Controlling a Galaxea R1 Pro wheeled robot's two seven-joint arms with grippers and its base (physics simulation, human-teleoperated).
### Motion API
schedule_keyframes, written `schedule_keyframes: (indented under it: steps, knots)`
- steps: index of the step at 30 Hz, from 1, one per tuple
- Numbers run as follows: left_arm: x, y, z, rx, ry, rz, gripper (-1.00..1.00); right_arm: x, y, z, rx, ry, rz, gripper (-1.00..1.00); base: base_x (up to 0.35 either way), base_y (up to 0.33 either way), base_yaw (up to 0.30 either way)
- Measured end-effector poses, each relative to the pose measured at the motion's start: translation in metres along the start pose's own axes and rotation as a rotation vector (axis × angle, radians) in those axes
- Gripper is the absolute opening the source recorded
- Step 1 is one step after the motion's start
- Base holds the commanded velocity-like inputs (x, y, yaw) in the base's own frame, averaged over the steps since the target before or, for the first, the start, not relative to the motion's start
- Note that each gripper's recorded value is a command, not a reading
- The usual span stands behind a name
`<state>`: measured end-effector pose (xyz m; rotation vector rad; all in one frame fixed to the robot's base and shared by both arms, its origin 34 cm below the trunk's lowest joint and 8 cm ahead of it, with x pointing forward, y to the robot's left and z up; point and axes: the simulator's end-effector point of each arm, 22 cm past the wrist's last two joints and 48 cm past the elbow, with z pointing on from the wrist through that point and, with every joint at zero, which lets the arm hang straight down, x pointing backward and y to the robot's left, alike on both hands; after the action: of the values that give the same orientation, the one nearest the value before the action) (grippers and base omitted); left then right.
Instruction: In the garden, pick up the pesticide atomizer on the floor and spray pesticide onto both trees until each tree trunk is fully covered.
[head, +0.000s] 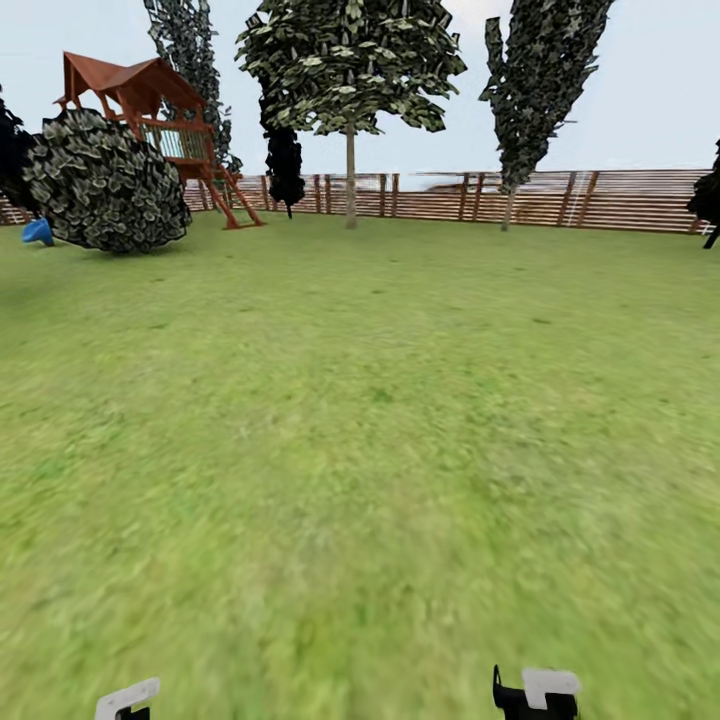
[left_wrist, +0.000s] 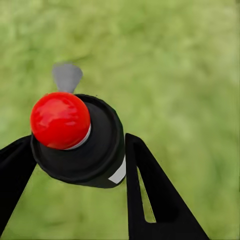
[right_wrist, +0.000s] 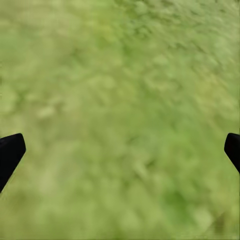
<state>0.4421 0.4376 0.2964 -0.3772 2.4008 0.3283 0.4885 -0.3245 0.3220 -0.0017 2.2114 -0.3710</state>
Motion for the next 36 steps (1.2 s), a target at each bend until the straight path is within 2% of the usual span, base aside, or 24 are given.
schedule_keyframes:
  steps: [36]
  knots:
    - [0.014, 0.002, 0.002, -0.005, 0.029, 0.011, -1.0, 0.015, 0.002, 0.0, -0.002, 0.032, -0.006, 1.0, 0.337, 0.01, 0.0]
